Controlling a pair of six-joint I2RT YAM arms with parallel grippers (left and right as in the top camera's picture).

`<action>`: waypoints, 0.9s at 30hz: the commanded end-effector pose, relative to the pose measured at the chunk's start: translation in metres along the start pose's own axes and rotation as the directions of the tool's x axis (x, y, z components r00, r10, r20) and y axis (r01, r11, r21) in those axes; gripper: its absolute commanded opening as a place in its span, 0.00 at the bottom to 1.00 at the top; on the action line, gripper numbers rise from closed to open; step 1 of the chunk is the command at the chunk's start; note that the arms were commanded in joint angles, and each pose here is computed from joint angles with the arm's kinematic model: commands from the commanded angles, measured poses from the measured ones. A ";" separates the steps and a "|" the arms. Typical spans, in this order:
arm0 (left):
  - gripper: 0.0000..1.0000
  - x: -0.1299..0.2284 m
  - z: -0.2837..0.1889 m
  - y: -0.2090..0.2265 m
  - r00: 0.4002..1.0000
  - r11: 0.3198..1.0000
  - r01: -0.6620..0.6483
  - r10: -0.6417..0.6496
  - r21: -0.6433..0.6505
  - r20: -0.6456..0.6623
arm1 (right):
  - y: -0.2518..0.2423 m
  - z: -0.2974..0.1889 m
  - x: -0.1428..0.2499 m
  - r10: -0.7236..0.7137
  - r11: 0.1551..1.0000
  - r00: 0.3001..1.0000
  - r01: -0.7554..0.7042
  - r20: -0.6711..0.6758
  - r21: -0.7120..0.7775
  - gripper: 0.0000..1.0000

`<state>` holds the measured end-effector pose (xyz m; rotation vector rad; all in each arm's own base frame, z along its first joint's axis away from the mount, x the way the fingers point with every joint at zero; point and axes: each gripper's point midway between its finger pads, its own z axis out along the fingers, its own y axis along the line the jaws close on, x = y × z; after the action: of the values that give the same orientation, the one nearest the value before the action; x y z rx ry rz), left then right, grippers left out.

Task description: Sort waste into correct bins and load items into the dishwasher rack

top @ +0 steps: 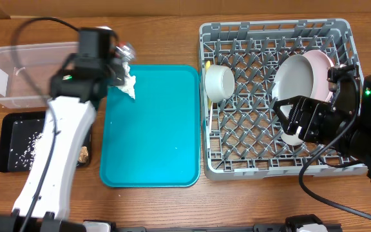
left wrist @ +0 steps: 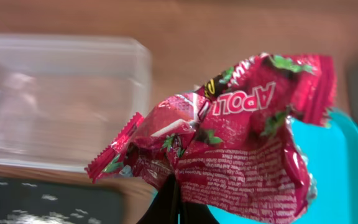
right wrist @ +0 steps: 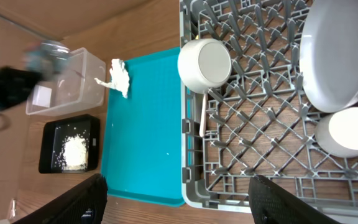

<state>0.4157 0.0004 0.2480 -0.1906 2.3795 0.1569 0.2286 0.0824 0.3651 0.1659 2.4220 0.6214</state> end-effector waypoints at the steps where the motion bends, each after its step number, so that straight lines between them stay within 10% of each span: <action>1: 0.04 -0.001 0.019 0.060 0.999 0.986 0.033 -0.036 -0.163 -0.017 | -0.005 -0.001 -0.001 -0.005 1.000 1.000 0.004 0.009 0.028 0.76; 5: 0.07 -0.004 0.053 0.092 0.993 0.982 0.114 -0.118 -0.148 -0.015 | -0.005 -0.001 -0.001 -0.005 1.000 1.000 0.004 0.008 0.027 0.76; 9: 0.59 0.000 0.079 0.088 0.990 0.991 0.131 -0.132 -0.036 -0.046 | -0.005 -0.001 -0.001 -0.004 1.000 1.000 0.004 0.009 0.028 0.76; 13: 0.79 -0.005 0.072 0.058 0.992 0.989 0.119 -0.115 0.089 -0.046 | -0.005 -0.001 -0.001 -0.004 1.000 1.000 0.004 0.009 0.027 0.76; 27: 0.83 0.060 0.116 -0.055 0.957 0.973 -0.177 0.205 0.147 -0.204 | -0.009 0.011 -0.002 0.012 0.999 0.999 -0.010 -0.035 0.046 0.76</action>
<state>0.4583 -0.0430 0.1684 0.0598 2.5139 -0.0104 0.2346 0.0794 0.3551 0.1897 2.4659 0.5904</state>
